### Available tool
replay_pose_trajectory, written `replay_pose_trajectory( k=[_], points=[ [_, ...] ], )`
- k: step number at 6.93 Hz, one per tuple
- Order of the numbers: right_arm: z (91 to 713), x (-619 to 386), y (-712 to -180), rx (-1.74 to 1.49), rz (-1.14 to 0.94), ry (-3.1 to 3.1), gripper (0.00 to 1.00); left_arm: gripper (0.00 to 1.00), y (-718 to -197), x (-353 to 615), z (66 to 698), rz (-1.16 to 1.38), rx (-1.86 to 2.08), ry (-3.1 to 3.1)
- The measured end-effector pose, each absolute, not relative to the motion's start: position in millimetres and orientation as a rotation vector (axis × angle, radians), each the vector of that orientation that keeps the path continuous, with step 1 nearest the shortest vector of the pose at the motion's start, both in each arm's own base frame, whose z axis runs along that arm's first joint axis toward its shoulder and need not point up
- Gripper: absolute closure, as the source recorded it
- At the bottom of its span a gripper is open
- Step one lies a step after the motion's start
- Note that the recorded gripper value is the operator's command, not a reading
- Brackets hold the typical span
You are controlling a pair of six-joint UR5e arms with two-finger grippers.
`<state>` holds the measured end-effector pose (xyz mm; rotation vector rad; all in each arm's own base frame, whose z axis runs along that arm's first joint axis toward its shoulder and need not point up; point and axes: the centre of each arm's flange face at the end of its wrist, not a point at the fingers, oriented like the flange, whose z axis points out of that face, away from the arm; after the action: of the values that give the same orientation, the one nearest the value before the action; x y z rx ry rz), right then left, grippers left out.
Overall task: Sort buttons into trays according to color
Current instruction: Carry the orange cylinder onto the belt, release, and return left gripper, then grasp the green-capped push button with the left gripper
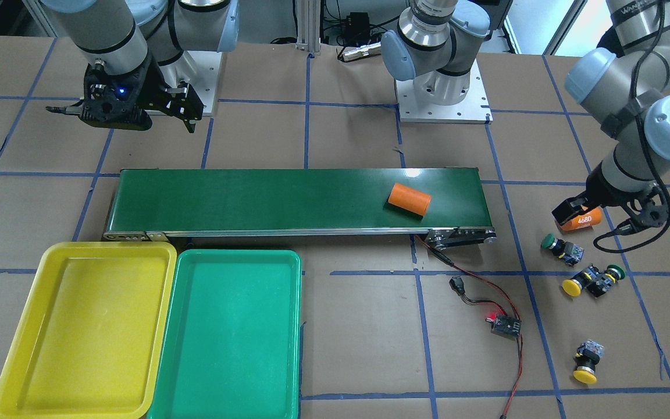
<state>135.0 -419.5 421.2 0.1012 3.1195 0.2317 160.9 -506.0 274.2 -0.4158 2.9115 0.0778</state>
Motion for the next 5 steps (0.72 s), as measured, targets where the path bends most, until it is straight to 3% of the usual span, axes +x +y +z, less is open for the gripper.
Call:
replay_pose_trajectory(
  k=[3,4,5],
  points=[
    [417,135,-417,0.101,0.247,3.120,0.00,0.01,-527,177,221,-0.061,-0.357,3.008],
    [415,135,-417,0.101,0.254,3.120,0.00,0.11,-525,181,206,-0.055,-0.383,3.023],
    [414,135,-416,0.101,0.258,3.120,0.00,0.26,-522,186,195,-0.043,-0.406,3.030]
  ],
)
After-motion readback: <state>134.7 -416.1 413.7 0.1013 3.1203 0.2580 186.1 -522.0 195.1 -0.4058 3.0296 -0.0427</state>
